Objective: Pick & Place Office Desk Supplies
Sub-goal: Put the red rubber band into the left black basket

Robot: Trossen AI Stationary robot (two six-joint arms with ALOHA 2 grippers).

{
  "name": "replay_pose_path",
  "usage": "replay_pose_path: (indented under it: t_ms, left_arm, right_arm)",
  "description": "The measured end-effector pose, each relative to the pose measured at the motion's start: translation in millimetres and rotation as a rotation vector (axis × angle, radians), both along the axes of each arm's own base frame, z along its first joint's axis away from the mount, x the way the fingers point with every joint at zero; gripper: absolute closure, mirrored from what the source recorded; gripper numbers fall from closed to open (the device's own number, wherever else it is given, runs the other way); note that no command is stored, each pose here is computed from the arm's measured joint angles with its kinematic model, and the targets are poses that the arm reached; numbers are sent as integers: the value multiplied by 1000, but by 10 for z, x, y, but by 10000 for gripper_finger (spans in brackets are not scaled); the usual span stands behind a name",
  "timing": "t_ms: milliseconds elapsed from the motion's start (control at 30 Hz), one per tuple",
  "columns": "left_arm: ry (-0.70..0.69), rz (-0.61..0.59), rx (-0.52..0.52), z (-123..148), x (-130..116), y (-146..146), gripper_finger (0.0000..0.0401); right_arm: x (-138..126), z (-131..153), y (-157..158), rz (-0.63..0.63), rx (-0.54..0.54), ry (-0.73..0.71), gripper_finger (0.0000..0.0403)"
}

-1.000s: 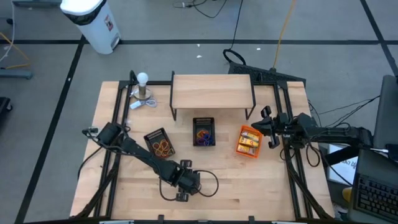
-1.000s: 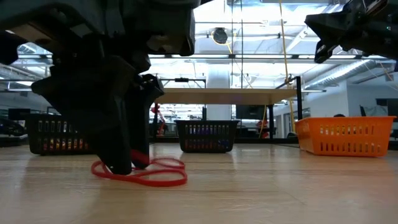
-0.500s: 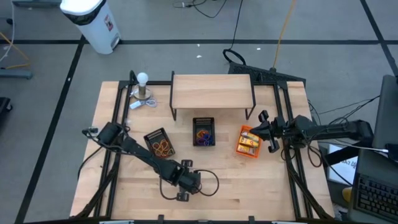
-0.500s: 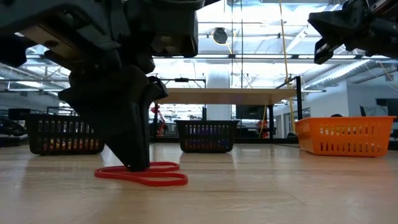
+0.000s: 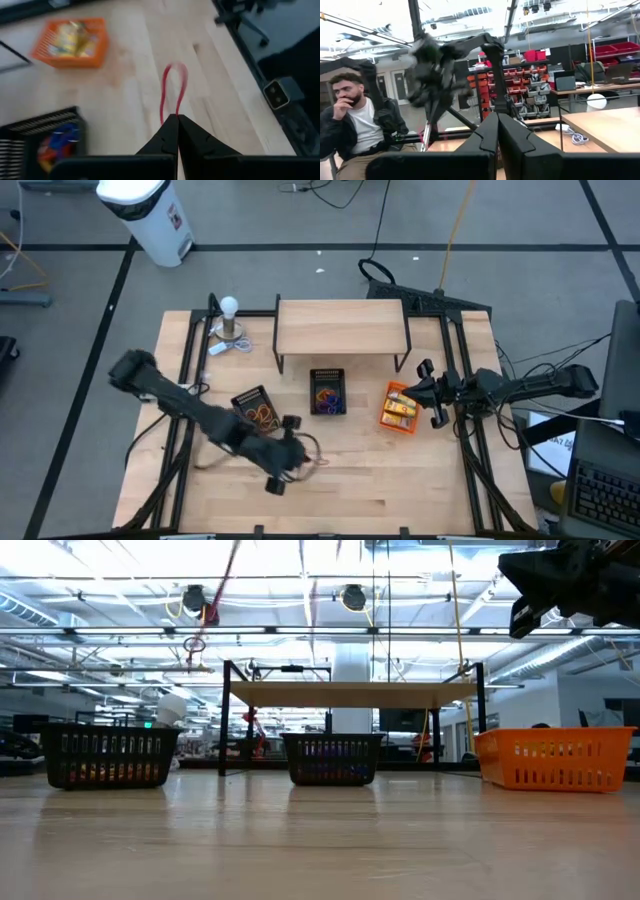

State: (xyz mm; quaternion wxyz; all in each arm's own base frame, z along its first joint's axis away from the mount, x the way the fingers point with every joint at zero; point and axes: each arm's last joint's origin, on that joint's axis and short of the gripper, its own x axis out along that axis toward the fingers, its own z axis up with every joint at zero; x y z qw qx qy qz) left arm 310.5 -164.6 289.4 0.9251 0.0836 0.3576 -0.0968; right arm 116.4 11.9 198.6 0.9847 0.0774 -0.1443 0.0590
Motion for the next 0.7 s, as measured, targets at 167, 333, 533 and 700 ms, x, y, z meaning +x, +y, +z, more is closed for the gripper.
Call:
replay_pose_path:
  t_ms: [167,333,533,700]
  left_arm:
    - [-128,25,-7,372,-396,183,400]
    - [-247,47,7,517,-850,384,400]
    - [-435,88,-52,455,-1428,709,400]
    - [-528,209,-58,217,-1795,989,401]
  right_arm:
    - [-4,4,21,18,0,-4,399]
    - [2,-5,40,27,-24,2,399]
    - [0,9,37,4,-38,-14,399]
    - [-14,51,31,-16,-56,-62,399]
